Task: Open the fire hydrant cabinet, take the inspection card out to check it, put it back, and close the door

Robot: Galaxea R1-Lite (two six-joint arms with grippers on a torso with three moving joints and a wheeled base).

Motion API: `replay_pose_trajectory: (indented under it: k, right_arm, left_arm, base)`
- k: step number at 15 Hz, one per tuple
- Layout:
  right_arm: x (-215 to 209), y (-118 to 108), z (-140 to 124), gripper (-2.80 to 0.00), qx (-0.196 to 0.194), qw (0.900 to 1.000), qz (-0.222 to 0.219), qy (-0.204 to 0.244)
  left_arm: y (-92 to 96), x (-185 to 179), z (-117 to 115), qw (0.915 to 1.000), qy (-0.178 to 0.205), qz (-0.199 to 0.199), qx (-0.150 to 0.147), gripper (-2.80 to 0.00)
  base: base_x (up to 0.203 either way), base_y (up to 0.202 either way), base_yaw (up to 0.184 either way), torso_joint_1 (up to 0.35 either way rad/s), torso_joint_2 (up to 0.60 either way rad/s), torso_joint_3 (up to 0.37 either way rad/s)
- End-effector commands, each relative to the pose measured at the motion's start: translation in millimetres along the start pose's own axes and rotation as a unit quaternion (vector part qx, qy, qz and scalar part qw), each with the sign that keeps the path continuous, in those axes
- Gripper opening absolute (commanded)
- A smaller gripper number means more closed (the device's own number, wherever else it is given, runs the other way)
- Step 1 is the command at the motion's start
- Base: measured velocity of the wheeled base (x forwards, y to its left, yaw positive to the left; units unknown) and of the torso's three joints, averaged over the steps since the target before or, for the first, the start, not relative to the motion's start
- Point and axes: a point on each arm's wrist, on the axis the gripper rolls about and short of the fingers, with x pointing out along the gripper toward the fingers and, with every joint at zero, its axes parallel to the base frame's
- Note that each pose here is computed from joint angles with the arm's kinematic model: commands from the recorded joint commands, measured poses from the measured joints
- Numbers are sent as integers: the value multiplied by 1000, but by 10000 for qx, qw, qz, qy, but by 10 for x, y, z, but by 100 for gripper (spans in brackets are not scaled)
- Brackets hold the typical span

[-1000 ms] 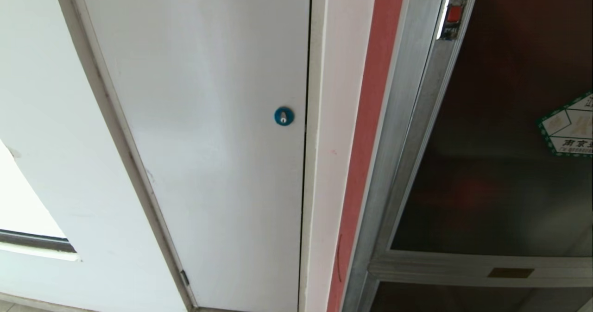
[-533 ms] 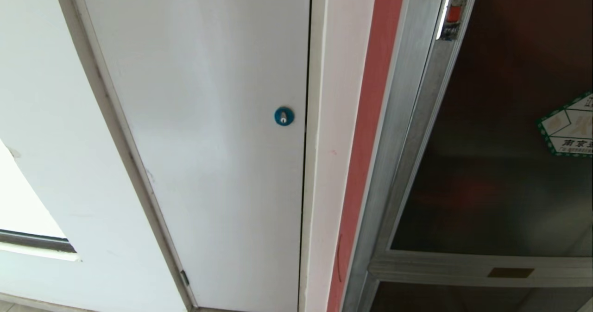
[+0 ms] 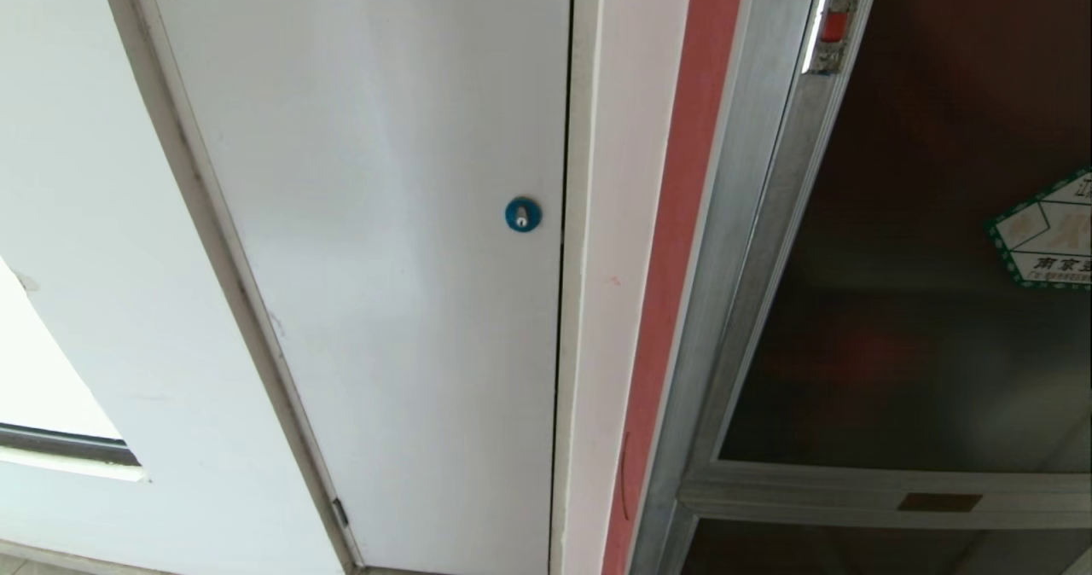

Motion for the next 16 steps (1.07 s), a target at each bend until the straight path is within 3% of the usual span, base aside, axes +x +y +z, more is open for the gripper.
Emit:
replay_pose_trajectory:
  k: [1, 3, 7, 13, 16]
  right_arm:
    - [-64, -40, -307, -280, -135, 9995, -267, 94]
    - [-40, -80, -480, -280, -302, 9966, -693, 337]
    - [-17, -123, -759, -280, -375, 9916, -942, 801]
    - [-15, -130, -876, -280, -345, 9907, -806, 1040]
    - [-28, -132, -973, -280, -303, 9876, -667, 1385]
  left_arm:
    - [-1, 9, -33, 10000, 59, -1, 0, -280]
    - [-1, 10, -33, 10000, 64, -1, 0, -280]
    - [-1, 9, -33, 10000, 57, -1, 0, -280]
    - [-1, 9, -33, 10000, 57, -1, 0, -280]
    - [-1, 9, -33, 10000, 57, -1, 0, -280]
  base:
    - [0, 0, 0, 0, 0, 0]
    - [0, 0, 0, 0, 0, 0]
    - [0, 0, 0, 0, 0, 0]
    - [0, 0, 0, 0, 0, 0]
    - [0, 0, 0, 0, 0, 0]
